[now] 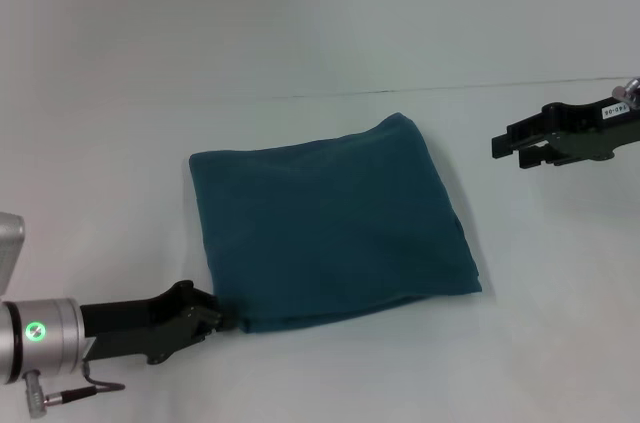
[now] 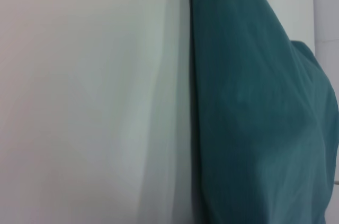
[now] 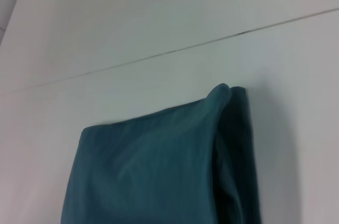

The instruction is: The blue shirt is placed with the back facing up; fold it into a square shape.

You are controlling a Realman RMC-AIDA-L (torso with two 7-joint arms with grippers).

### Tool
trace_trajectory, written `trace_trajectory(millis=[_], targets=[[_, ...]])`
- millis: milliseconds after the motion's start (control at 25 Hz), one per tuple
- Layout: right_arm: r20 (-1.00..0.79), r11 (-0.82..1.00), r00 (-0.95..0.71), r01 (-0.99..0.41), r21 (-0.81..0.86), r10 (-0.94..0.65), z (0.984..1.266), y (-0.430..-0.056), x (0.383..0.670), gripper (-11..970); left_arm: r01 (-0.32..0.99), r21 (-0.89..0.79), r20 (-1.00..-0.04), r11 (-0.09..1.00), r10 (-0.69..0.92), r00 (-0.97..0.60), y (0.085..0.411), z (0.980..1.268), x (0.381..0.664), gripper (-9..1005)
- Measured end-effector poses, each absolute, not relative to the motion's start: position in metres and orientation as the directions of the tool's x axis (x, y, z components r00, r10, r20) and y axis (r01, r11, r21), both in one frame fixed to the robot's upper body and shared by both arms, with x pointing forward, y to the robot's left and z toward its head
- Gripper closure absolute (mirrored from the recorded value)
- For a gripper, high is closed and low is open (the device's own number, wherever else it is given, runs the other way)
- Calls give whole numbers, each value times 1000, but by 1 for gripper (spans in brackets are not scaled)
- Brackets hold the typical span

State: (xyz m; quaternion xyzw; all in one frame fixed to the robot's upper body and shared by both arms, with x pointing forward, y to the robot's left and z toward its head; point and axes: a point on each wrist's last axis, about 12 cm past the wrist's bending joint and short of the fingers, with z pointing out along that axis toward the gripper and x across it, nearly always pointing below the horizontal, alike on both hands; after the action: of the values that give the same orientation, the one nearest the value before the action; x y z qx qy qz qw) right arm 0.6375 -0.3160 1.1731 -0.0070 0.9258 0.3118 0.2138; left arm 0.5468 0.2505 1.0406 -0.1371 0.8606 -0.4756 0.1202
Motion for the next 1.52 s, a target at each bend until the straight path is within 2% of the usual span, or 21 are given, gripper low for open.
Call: trace_trajectory(millis=[320, 480, 720, 800, 880, 920, 960, 1080, 1360, 1520], targets=[[-401, 806, -908, -148, 574, 119, 1173, -316, 638, 390, -116, -856, -83, 504, -356, -931, 253, 1042, 547, 965], [-404, 807, -908, -154, 570, 112, 1172, -315, 637, 376, -79, -866, -127, 494, -371, -920, 271, 1050, 544, 945], [-403, 809, -909, -160, 566, 103, 1171, -315, 637, 356, -94, -889, -127, 448, -439, -890, 304, 1061, 534, 773], [-406, 809, -909, -166, 564, 97, 1171, -315, 637, 349, -68, -887, -157, 456, -438, -885, 314, 1067, 530, 680], [-427, 806, -902, -207, 554, 61, 1173, -313, 637, 343, 9, -882, -227, 471, -408, -884, 319, 1074, 528, 587], [-439, 803, -898, -238, 546, 33, 1173, -311, 636, 339, 91, -872, -294, 480, -366, -883, 319, 1079, 526, 540], [-456, 797, -890, -278, 536, -3, 1174, -308, 636, 336, 183, -855, -367, 485, -318, -874, 318, 1084, 524, 519], [-500, 761, -860, -391, 518, -101, 1173, -298, 633, 326, 344, -816, -483, 465, -219, -848, 312, 1094, 521, 455], [-575, 616, -739, -645, 452, -352, 1161, -270, 617, 309, 558, -708, -617, 432, 4, -787, 305, 1109, 522, 306], [-598, 531, -662, -738, 416, -451, 1147, -253, 606, 303, 691, -602, -706, 399, 137, -694, 292, 1109, 520, 284]])
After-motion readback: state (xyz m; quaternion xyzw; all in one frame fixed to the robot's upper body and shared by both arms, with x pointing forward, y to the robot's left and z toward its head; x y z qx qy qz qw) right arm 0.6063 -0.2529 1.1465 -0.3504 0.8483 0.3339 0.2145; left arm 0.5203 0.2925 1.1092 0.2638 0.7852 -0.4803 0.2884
